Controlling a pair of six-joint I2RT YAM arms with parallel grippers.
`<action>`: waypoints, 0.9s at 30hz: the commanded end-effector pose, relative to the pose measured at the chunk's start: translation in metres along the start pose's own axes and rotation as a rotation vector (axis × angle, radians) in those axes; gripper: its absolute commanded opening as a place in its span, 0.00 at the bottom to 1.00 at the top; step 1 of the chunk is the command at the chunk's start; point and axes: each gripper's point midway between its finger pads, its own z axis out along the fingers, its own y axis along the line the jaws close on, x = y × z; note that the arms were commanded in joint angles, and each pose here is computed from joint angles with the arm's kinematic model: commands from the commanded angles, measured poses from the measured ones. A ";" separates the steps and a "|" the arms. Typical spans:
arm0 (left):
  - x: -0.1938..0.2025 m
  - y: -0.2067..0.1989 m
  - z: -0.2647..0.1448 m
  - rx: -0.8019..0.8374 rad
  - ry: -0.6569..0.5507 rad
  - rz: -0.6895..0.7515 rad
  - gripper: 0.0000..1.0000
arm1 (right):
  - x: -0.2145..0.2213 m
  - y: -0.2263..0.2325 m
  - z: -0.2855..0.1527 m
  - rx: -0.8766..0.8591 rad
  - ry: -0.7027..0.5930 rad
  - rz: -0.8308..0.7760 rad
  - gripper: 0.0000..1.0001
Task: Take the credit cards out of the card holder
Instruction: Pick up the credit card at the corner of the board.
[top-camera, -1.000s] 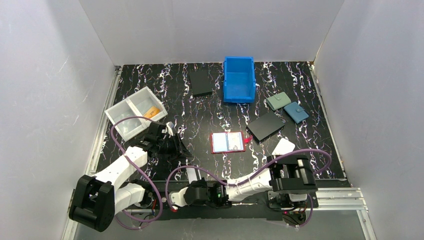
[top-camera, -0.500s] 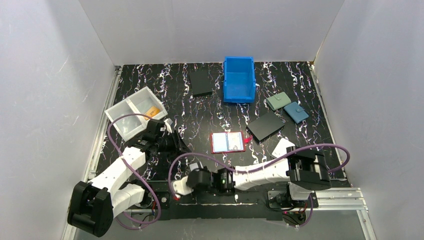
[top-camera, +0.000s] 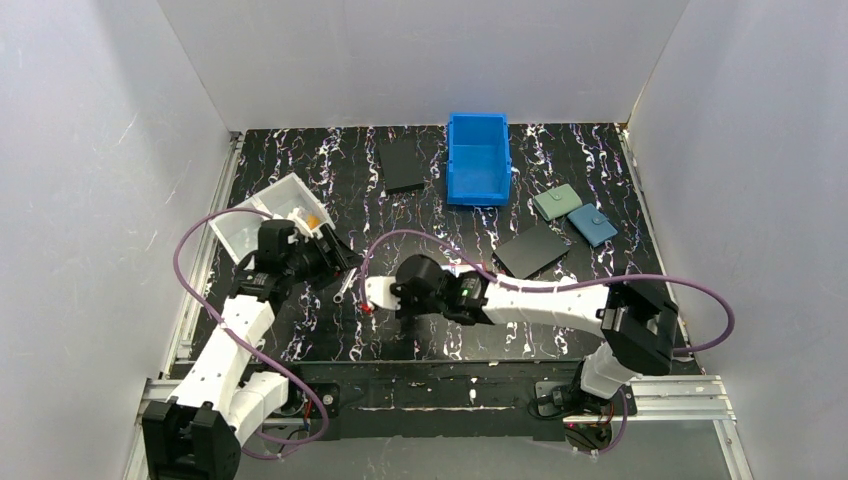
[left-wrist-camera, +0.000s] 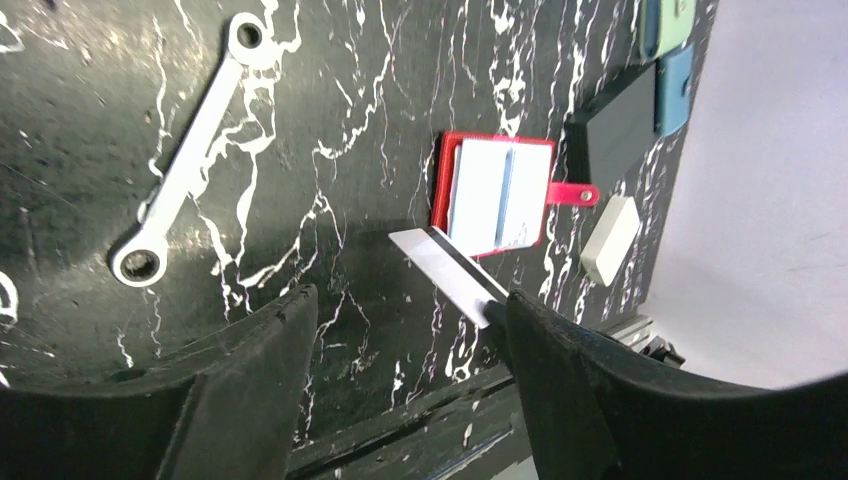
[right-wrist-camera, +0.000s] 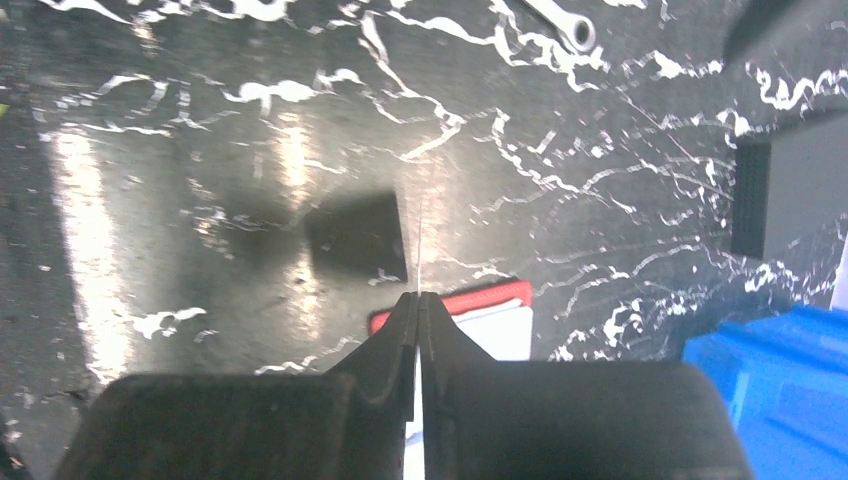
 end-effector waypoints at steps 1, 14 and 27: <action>-0.017 -0.010 -0.004 0.112 -0.019 0.021 0.69 | -0.025 -0.042 -0.021 0.029 -0.098 0.093 0.01; -0.021 -0.085 -0.014 0.592 0.014 0.415 0.74 | 0.011 -0.118 -0.044 -0.200 -0.146 0.608 0.01; 0.015 -0.122 0.020 0.770 0.201 0.666 0.76 | -0.019 -0.121 -0.073 -0.478 -0.361 0.735 0.01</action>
